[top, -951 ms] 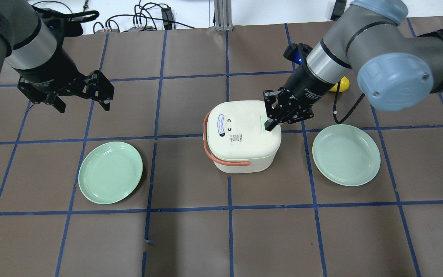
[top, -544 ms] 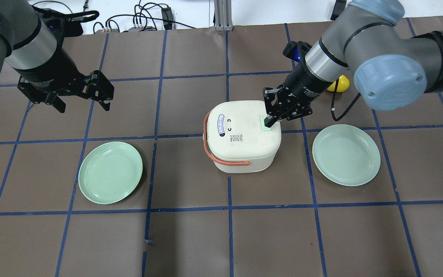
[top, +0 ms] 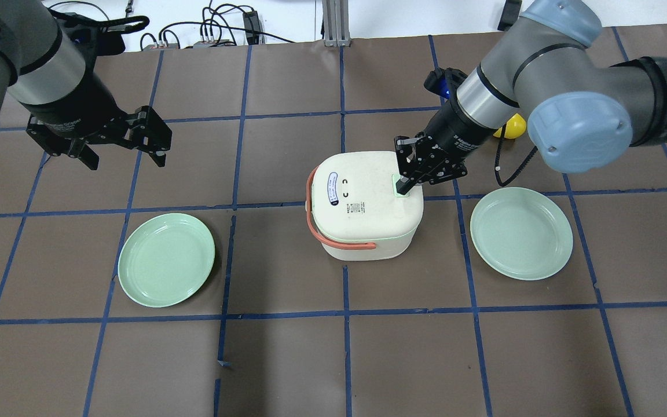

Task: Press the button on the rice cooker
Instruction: 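Lower the closed right gripper and press down on the green lid button, then lift the right gripper off the button as the lid springs open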

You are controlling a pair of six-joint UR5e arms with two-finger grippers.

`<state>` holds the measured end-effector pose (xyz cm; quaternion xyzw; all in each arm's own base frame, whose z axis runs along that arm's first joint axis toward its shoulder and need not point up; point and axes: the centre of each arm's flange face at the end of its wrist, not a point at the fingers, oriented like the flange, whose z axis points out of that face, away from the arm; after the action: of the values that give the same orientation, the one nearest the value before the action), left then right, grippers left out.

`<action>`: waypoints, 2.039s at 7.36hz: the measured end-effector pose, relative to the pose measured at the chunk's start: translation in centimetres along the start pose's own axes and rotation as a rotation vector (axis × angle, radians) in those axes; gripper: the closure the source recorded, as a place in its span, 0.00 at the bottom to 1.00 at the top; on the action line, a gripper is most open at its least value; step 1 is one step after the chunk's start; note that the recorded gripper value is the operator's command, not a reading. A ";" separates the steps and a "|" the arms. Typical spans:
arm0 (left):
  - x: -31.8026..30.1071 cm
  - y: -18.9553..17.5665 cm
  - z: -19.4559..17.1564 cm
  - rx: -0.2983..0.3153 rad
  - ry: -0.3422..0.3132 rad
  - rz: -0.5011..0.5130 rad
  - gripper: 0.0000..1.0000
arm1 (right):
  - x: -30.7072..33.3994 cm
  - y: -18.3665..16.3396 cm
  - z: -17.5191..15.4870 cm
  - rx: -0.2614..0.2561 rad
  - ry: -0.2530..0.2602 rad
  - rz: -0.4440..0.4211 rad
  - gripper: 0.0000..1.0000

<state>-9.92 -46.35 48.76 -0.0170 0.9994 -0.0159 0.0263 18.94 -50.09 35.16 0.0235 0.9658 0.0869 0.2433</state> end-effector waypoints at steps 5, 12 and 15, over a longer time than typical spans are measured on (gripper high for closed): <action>0.0 0.0 0.0 0.000 0.000 0.000 0.00 | 0.6 -0.2 1.1 0.008 -0.002 -0.005 0.97; 0.0 0.0 0.0 0.000 0.000 0.000 0.00 | -0.5 1.6 -1.4 0.034 0.018 -0.015 0.31; 0.0 0.0 0.0 0.000 0.000 0.000 0.00 | -1.6 3.8 -5.3 0.096 0.105 -0.036 0.01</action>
<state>-9.91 -46.35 48.77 -0.0170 0.9994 -0.0160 0.0263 17.79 -47.28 41.20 0.0131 0.9805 0.0370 0.1925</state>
